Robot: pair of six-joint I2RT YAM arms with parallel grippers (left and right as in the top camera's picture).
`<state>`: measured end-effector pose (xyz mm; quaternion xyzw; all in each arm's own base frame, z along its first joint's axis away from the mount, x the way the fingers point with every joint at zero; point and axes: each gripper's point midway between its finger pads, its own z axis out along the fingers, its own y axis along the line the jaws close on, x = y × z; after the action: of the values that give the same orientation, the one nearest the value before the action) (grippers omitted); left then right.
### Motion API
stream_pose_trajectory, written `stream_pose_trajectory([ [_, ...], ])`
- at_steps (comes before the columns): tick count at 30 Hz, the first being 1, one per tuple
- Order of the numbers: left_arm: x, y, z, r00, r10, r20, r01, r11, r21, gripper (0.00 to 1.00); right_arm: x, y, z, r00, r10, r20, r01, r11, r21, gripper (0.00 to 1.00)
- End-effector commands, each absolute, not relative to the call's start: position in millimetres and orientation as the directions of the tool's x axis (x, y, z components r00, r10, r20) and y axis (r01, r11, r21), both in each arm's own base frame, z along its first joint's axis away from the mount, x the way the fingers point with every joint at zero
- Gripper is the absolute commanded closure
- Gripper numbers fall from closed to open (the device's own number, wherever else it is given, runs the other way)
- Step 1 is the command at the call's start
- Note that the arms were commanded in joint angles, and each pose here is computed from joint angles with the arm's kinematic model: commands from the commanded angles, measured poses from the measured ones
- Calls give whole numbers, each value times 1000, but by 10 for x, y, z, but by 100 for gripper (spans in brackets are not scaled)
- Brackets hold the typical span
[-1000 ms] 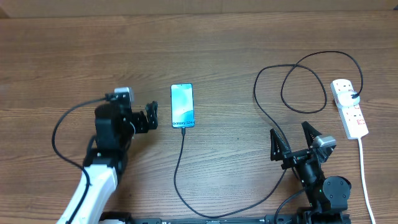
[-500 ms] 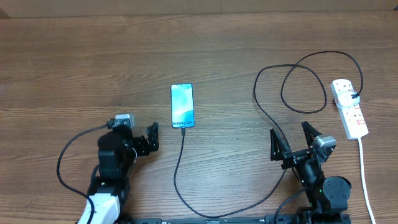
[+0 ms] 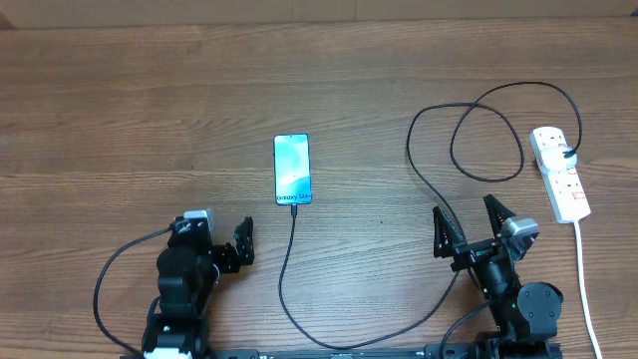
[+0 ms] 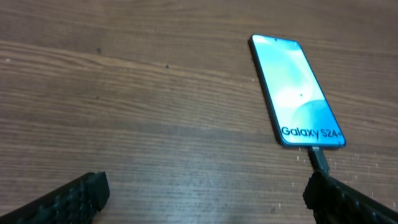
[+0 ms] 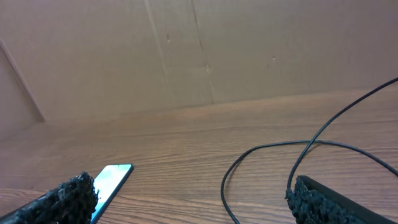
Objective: Plug charger to phone and switch on socket
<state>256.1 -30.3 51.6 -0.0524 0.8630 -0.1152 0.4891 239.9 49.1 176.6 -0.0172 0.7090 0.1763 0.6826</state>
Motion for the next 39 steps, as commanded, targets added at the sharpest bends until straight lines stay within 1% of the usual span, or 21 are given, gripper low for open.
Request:
stream_pose_trajectory([
  [1,2520,-272,648,-469,-163,-868,40,978,-206,0,2397,505,1752,-64,215,-975,-272,936,224,0],
  [5,2455,-255,762,-428,-165,-889,42,978,-202,0,2397,505,1752,-64,215,-975,-272,936,224,0],
  [7,2475,-266,905,-371,-150,-917,63,980,-186,0,2397,505,1752,-64,215,-975,-272,936,224,0],
  [15,2465,-267,1446,-129,-16,-991,125,992,-32,1,2397,505,1752,-64,215,-975,-272,936,224,0],
  [16,2447,-263,1557,-80,-17,-997,126,992,-27,0,2397,505,1752,-64,215,-975,-272,936,224,0],
  [39,2446,-267,1568,-76,-17,-997,128,991,-27,0,2397,505,1752,-64,215,-975,-272,936,224,0],
])
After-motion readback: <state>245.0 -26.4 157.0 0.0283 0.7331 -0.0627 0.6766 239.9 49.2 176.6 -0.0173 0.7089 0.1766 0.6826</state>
